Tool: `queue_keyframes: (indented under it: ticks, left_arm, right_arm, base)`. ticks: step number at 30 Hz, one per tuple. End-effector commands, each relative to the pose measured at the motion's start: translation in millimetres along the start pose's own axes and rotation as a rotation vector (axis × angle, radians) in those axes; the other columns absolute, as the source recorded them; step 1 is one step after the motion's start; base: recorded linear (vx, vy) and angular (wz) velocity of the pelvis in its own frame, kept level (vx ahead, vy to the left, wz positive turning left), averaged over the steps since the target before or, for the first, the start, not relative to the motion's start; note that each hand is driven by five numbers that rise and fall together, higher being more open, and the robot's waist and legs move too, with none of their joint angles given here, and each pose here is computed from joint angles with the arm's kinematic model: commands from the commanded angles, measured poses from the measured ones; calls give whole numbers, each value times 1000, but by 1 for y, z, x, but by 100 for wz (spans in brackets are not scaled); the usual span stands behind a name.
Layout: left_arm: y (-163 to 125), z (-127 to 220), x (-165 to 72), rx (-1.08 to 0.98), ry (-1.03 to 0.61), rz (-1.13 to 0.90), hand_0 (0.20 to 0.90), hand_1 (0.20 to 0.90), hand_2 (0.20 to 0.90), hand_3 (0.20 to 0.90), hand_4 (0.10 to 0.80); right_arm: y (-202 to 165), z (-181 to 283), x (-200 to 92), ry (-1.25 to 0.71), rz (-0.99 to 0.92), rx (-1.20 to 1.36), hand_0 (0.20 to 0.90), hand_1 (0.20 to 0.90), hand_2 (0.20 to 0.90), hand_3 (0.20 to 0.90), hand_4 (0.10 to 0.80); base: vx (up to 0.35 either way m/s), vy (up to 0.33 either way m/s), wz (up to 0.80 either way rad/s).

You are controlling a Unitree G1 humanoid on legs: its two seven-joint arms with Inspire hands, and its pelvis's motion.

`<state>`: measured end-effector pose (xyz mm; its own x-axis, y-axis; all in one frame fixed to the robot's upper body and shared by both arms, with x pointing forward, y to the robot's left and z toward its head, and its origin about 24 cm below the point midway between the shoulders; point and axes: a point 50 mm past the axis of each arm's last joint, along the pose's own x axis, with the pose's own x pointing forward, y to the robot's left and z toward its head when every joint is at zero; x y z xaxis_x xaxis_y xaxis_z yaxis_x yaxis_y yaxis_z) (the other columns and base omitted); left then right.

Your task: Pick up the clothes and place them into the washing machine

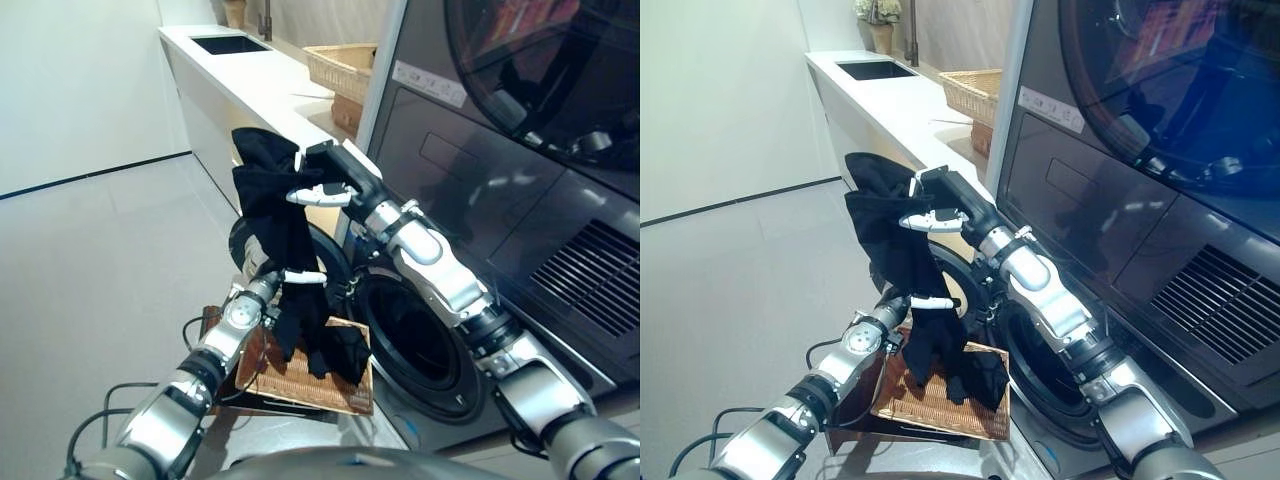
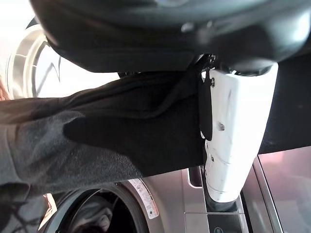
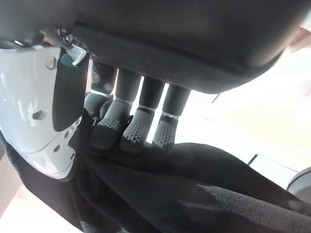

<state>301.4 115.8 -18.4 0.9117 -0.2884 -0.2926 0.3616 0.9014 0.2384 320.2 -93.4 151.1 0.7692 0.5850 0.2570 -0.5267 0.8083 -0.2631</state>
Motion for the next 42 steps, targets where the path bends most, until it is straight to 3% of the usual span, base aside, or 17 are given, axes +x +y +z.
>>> queue_keyframes:
  ticks: [1,2,3,4,27,33,34,36,37,38,39,42]
  left_arm:
    - [6,61,30,6,-177,38,771,771,771,771,708]
    - [5,61,30,3,-178,38,428,428,428,428,463]
    - [4,62,30,-1,-183,36,428,428,428,428,463]
    - [3,62,30,-4,-184,33,200,200,200,200,300]
    - [11,61,28,-14,-189,65,200,200,200,200,300]
    - [34,67,26,31,-205,126,200,200,200,200,300]
    - [48,67,24,69,-202,153,200,200,200,200,300]
    - [59,67,21,95,-203,179,200,200,200,200,300]
    - [65,68,19,118,-205,188,200,200,200,200,300]
    - [72,67,17,127,-205,205,200,200,200,200,300]
    - [78,66,15,141,-201,217,200,200,200,200,300]
    - [94,70,8,197,-211,236,200,200,200,200,300]
  right_arm:
    - [-13,61,10,-311,-43,28,200,200,200,200,300]
    - [-14,61,10,-311,-47,30,200,200,200,200,300]
    - [-14,61,9,-309,-49,31,200,200,200,200,300]
    - [-14,60,9,-310,-53,34,200,200,200,200,300]
    - [-26,57,-3,-315,-116,56,200,200,200,200,300]
    - [-37,44,-36,-297,-181,116,200,200,200,200,300]
    - [-44,24,-58,-225,-247,139,200,200,200,200,300]
    - [-48,8,-75,-159,-293,146,200,200,200,200,300]
    - [-50,-4,-87,-107,-329,147,354,354,354,354,410]
    - [-51,-12,-96,-71,-350,158,425,425,425,425,461]
    - [-51,-20,-106,-32,-376,167,900,900,900,900,800]
    - [-49,-40,-132,82,-400,155,900,900,900,900,800]
  base:
    - [0,0,0]
    - [0,0,0]
    - [0,0,0]
    - [0,0,0]
    - [0,0,0]
    - [0,0,0]
    - [0,0,0]
    - [0,0,0]
    - [0,0,0]
    - [0,0,0]
    - [0,0,0]
    - [11,0,-2]
